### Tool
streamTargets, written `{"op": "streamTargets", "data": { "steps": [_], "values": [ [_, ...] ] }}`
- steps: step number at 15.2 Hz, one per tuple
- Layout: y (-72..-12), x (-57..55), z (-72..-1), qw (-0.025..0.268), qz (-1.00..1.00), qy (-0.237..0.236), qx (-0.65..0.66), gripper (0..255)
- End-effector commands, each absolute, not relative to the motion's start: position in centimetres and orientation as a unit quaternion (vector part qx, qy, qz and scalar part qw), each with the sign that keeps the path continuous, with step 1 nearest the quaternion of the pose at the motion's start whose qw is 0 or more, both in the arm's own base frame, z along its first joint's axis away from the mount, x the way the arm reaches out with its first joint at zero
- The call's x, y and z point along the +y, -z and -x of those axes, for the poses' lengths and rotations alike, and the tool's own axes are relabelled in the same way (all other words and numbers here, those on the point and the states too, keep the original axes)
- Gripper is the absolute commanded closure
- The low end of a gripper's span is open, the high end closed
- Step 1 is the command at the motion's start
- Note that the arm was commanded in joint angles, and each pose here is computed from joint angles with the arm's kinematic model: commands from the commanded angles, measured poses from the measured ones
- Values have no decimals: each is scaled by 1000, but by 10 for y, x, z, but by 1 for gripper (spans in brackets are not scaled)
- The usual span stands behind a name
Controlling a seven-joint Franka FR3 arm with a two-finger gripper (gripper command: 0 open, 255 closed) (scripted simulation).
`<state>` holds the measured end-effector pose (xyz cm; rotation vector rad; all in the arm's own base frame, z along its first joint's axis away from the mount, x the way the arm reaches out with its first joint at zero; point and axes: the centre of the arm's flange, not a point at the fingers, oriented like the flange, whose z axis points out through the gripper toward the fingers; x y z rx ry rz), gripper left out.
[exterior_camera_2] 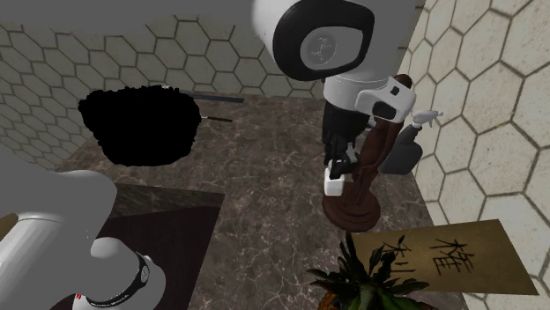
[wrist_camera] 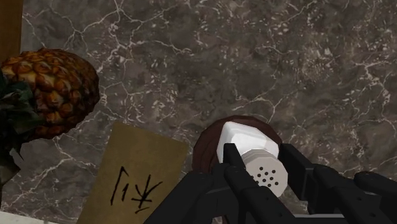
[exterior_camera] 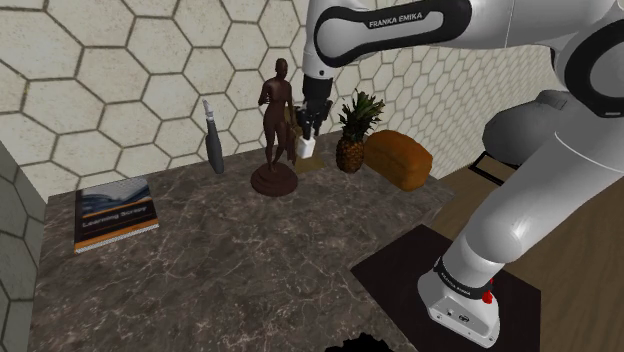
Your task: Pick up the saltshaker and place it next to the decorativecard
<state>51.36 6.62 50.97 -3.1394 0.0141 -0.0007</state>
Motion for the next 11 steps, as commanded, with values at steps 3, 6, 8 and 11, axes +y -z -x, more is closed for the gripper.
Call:
{"op": "streamTargets", "data": {
  "steps": [3, 6, 8, 11],
  "values": [
    [-489, 66, -513, 1, 1000, 1, 4, 255],
    [-474, 66, -513, 1, 1000, 1, 4, 255],
    [-463, 66, -513, 1, 1000, 1, 4, 255],
    [-447, 66, -513, 1, 1000, 1, 4, 255]
  ]
}}
